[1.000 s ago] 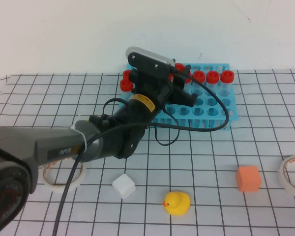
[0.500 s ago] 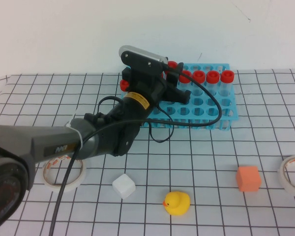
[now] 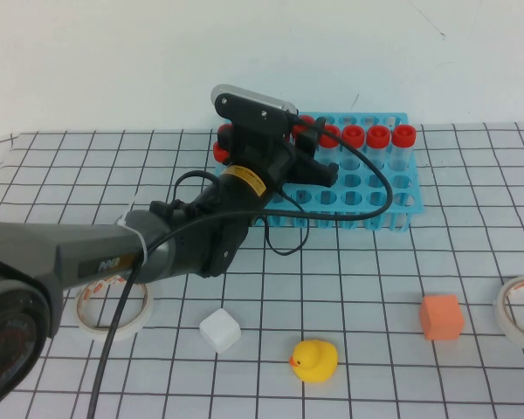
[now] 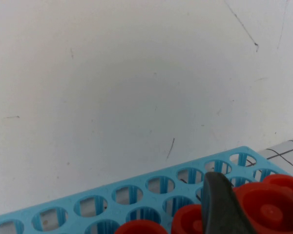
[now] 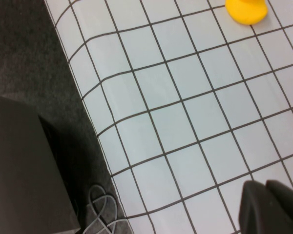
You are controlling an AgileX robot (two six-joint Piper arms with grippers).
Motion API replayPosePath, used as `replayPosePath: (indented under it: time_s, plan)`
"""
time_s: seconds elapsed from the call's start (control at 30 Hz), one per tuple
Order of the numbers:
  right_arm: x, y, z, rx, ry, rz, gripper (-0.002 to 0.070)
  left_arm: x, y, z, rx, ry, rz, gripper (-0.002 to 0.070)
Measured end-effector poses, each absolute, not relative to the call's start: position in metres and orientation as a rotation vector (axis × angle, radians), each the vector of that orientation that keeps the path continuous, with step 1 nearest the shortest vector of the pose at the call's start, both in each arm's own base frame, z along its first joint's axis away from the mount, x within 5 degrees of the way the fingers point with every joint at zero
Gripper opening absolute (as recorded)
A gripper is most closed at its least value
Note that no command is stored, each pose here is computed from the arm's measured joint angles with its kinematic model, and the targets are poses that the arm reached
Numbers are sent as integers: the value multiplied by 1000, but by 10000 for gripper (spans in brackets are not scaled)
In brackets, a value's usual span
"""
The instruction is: Place the test tubes
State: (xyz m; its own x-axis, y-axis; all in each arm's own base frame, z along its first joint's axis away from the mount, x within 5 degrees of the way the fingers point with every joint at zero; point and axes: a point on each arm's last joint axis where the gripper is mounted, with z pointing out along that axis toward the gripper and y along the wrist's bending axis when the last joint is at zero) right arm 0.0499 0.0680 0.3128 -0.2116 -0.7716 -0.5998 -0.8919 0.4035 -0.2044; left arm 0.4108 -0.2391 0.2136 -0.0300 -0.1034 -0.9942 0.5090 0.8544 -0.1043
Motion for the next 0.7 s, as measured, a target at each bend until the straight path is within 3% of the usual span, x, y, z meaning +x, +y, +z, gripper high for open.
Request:
replayPosePath:
  time_s: [0.7]
  plan:
    - [50,68,313,-1413,2029,243,-1,410,-240,212,365,1541,-500,263]
